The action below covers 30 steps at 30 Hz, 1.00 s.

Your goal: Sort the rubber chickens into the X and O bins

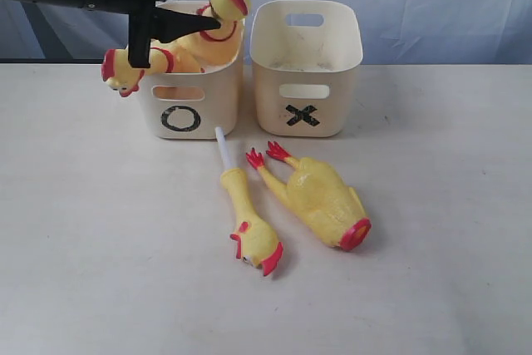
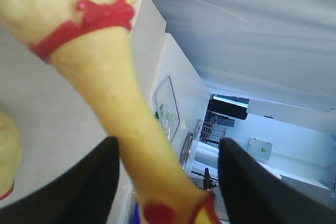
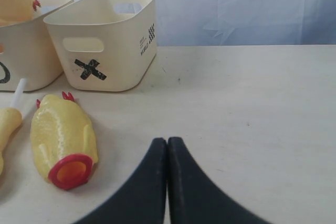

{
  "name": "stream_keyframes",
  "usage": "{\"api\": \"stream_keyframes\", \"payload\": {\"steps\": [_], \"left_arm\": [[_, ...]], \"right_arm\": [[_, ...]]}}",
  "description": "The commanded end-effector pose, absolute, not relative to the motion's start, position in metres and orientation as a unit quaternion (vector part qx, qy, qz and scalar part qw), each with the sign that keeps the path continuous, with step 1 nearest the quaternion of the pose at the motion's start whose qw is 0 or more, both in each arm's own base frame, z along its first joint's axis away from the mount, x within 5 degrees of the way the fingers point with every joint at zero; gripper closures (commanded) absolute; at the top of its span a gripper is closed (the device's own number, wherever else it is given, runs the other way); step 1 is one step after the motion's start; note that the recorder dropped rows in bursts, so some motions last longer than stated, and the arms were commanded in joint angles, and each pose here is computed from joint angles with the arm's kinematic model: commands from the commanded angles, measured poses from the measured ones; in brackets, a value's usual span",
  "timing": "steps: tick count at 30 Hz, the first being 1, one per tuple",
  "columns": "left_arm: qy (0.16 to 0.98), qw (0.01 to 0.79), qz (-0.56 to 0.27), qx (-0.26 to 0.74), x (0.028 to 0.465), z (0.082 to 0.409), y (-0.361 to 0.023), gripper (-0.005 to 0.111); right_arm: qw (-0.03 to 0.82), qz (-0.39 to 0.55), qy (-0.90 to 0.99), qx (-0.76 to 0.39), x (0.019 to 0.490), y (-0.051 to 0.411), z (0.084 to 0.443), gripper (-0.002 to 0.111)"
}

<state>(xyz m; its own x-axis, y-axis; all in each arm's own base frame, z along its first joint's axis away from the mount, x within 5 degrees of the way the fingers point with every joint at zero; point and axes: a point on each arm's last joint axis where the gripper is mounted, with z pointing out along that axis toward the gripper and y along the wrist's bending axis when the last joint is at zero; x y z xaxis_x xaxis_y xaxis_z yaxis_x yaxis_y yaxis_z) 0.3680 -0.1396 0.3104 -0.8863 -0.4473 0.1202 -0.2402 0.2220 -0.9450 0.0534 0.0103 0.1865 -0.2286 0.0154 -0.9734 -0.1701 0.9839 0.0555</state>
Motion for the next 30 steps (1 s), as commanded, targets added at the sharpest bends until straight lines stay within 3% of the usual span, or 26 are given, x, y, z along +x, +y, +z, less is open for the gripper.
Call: {"api": "stream_keyframes", "payload": {"steps": [1,19,24,30], "left_arm": [[0.773,0.096,-0.589,-0.217,0.369,0.315,-0.139,0.051],[0.759,0.16,-0.582,-0.243,0.379,0.319,-0.133,0.051],[0.778,0.223,-0.547,-0.213,0.381,0.336,-0.128,0.051],[0.811,0.357,-0.443,-0.137,0.376,0.371,-0.113,0.051]], "right_arm": [[0.621,0.075,0.778,-0.049,0.053,0.01,0.186,0.108],[0.622,0.074,0.778,-0.049,0.053,0.01,0.186,0.108],[0.622,0.074,0.778,-0.049,0.053,0.01,0.186,0.108],[0.622,0.074,0.778,-0.049,0.053,0.01,0.186,0.108]]}}
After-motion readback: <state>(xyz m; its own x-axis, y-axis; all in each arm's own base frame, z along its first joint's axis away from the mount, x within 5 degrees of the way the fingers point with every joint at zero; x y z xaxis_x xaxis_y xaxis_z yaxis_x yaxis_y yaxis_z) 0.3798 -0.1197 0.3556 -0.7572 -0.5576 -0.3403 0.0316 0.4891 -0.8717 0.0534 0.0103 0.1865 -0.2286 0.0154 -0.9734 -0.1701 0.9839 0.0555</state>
